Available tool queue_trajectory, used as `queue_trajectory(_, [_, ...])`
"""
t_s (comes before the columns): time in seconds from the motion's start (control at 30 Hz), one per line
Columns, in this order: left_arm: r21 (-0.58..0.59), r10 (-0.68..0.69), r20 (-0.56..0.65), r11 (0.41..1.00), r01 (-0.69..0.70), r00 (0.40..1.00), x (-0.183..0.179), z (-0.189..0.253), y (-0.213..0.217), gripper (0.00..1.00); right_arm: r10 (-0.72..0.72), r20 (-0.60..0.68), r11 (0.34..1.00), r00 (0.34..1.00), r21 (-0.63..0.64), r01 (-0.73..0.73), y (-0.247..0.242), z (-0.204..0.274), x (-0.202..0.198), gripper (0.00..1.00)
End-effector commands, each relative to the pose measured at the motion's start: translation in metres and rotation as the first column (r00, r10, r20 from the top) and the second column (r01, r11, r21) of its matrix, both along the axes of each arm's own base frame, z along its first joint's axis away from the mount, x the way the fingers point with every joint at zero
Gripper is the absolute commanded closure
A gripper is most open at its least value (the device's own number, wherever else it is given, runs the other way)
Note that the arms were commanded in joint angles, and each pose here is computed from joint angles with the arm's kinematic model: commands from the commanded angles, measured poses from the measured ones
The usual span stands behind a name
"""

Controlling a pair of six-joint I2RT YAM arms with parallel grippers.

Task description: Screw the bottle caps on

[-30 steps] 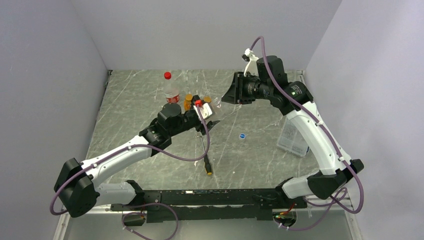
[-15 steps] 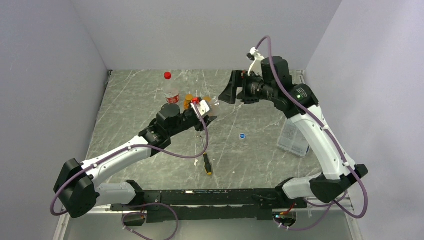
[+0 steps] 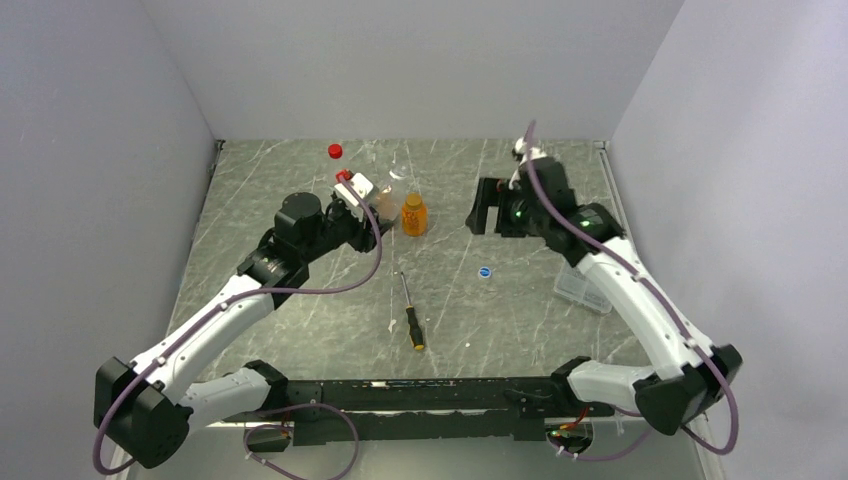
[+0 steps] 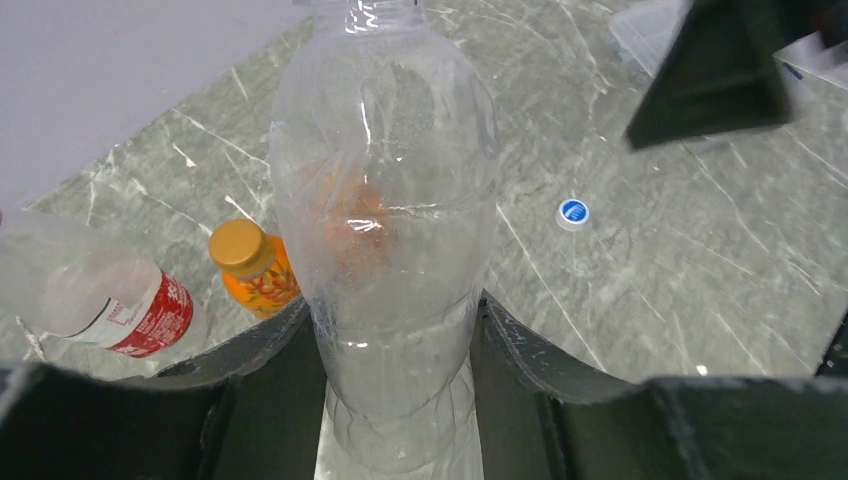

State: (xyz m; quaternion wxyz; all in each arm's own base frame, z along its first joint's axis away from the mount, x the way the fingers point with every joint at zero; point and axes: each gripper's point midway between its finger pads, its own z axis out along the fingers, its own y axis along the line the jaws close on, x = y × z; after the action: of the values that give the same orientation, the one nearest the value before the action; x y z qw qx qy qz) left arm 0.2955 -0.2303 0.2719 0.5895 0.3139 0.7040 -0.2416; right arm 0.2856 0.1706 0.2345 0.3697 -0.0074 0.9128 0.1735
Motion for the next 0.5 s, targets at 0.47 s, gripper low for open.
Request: queue_trajectory(0.47, [0.01, -0.134, 0.012, 0.991, 0.134, 0.991, -0.039, 0.023, 0.003, 0.6, -0.132, -0.152, 0.973, 0.98, -0.21, 0.098, -0.01, -0.17, 0.02, 0.41])
